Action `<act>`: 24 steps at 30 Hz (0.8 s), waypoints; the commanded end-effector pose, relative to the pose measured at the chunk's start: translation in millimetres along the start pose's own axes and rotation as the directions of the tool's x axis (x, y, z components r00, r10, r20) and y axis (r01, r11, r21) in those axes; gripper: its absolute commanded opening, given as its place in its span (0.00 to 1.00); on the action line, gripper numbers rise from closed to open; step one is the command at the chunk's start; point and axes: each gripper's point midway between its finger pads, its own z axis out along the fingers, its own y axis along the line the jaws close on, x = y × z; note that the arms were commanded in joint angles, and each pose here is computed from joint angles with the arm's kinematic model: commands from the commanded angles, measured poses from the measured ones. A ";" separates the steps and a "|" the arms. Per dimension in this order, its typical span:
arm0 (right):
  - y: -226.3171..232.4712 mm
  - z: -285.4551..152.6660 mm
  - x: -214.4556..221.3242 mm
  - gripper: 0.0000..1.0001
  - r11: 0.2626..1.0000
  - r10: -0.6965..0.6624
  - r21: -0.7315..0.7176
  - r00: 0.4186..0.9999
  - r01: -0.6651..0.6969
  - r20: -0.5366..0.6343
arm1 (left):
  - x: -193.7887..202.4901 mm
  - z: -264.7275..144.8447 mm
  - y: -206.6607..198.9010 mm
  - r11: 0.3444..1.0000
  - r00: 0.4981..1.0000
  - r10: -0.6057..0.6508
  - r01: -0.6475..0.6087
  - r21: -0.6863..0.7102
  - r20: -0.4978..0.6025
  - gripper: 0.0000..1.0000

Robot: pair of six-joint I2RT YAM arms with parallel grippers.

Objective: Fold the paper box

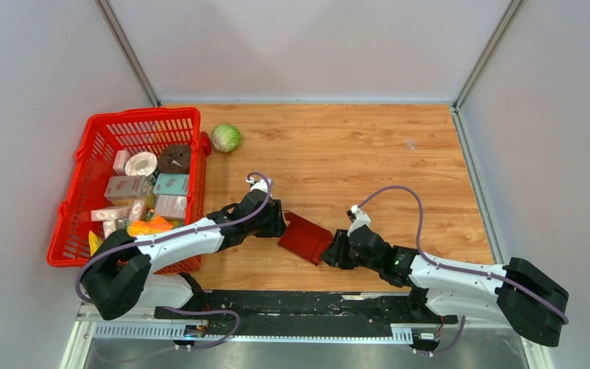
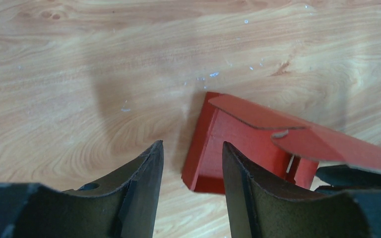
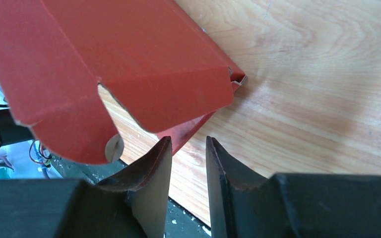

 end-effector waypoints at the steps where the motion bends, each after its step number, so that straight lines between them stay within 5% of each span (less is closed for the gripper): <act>1: 18.9 7.8 -25.2 0.34 0.999 0.022 -0.039 0.996 -0.019 0.092 | -23.9 9.9 -24.3 0.997 0.996 0.010 -0.017 0.078 0.084 0.55; 12: 15.0 19.5 -50.7 0.39 0.989 -0.126 0.088 0.987 0.117 0.098 | 1.1 27.9 -40.9 0.990 0.998 -0.034 0.027 0.136 0.049 0.52; 16: 2.8 27.6 -49.4 0.43 0.982 -0.132 0.137 0.991 0.130 0.008 | 10.9 25.7 -42.9 0.985 0.996 -0.066 0.055 0.166 0.063 0.51; 24: -18.1 11.8 -48.4 0.62 0.942 -0.222 0.240 0.972 0.235 -0.080 | 3.1 3.7 -23.7 0.992 0.987 -0.094 0.081 0.102 0.132 0.56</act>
